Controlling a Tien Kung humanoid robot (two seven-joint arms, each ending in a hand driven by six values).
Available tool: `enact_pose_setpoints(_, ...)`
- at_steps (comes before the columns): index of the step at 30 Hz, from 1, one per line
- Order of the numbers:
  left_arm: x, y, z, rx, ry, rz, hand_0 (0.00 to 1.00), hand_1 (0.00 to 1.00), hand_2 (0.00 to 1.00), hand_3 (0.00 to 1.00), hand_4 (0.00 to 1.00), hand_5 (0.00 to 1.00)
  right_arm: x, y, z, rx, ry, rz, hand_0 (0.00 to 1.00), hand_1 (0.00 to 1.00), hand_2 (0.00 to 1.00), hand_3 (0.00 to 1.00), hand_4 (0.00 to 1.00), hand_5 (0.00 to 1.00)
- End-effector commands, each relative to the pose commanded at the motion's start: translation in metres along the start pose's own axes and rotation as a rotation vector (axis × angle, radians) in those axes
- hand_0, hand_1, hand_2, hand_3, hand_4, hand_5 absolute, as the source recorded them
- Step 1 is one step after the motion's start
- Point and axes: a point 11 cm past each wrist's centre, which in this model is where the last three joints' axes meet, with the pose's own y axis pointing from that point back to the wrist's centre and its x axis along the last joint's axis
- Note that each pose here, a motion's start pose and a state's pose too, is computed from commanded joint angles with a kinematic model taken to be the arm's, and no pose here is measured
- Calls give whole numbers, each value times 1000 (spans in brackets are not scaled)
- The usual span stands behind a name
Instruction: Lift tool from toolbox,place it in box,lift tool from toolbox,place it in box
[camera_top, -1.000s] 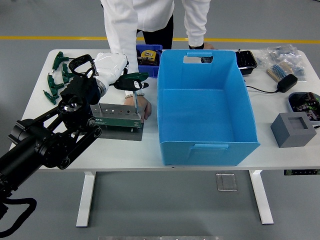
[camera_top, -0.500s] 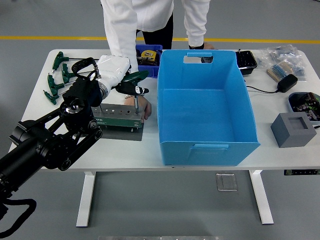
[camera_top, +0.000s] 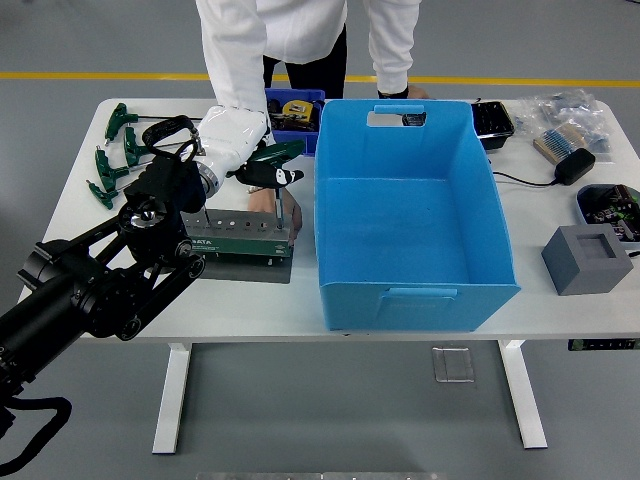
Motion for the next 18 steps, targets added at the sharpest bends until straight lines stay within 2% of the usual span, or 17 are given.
enact_pose_setpoints(5, 4, -1, -3, -3, -3, 3, 41, 2, 8, 108, 853, 586, 0, 0, 0, -1, -1, 0, 642, 619, 718, 734, 912, 988)
enact_pose_setpoints(6, 5, -1, -3, -5, -4, 5, 42, 2, 6, 113, 840, 536, 0, 0, 0, -2, -2, 0, 642, 618, 719, 732, 912, 987)
enact_pose_setpoints(11, 10, -1, -4, -19, -11, 10, 42, 2, 6, 113, 840, 536, -1, 0, 1, -4, -4, -1, 642, 618, 719, 732, 912, 987)
enact_pose_setpoints(12, 12, -1, -5, -24, -17, 8, 43, 2, 6, 114, 842, 493, -1, 0, 1, -4, -5, -1, 642, 618, 718, 733, 912, 986)
enact_pose_setpoints(18, 25, -1, -7, -47, -48, 10, 36, 2, 7, 114, 840, 496, -3, 0, 1, -6, -9, -4, 642, 618, 717, 733, 911, 986)
